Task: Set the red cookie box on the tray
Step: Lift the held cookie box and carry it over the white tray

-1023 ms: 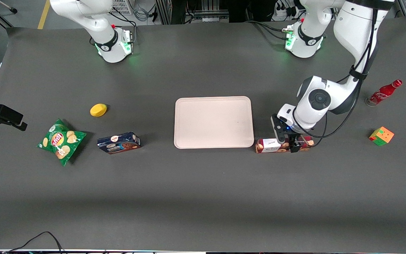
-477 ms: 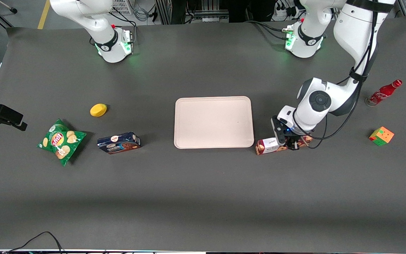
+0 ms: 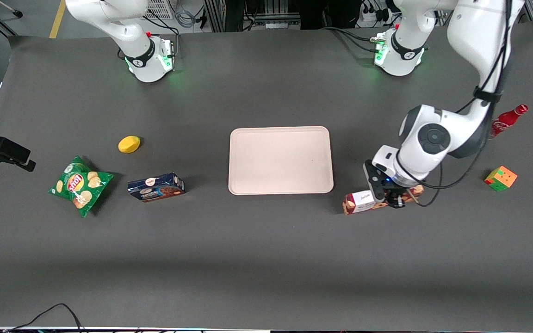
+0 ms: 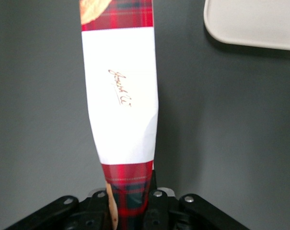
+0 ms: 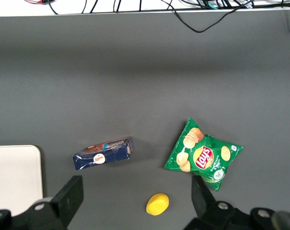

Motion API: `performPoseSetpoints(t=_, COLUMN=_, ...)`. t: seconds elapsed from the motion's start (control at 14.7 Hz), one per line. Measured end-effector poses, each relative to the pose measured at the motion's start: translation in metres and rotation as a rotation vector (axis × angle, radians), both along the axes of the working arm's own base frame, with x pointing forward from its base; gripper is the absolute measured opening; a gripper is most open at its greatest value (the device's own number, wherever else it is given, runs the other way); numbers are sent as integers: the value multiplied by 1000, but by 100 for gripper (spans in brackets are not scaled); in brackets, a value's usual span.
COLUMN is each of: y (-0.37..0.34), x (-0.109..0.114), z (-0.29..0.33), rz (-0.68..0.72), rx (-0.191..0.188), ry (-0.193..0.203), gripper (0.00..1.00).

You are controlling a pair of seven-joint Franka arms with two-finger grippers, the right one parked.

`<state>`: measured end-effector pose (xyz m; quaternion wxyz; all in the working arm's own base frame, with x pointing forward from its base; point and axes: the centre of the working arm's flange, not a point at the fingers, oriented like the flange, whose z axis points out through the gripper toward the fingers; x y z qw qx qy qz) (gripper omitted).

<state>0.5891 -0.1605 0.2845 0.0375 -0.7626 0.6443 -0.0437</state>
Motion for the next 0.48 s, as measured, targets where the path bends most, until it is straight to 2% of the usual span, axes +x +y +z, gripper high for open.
performPoseSetpoints(t=0.2, y=5, x=26, z=89, rz=35, rx=61, ry=51, gripper=22)
performPoseSetpoints(t=0.48, y=9, x=38, z=156, rz=64, rx=80, ry=68, gripper=22)
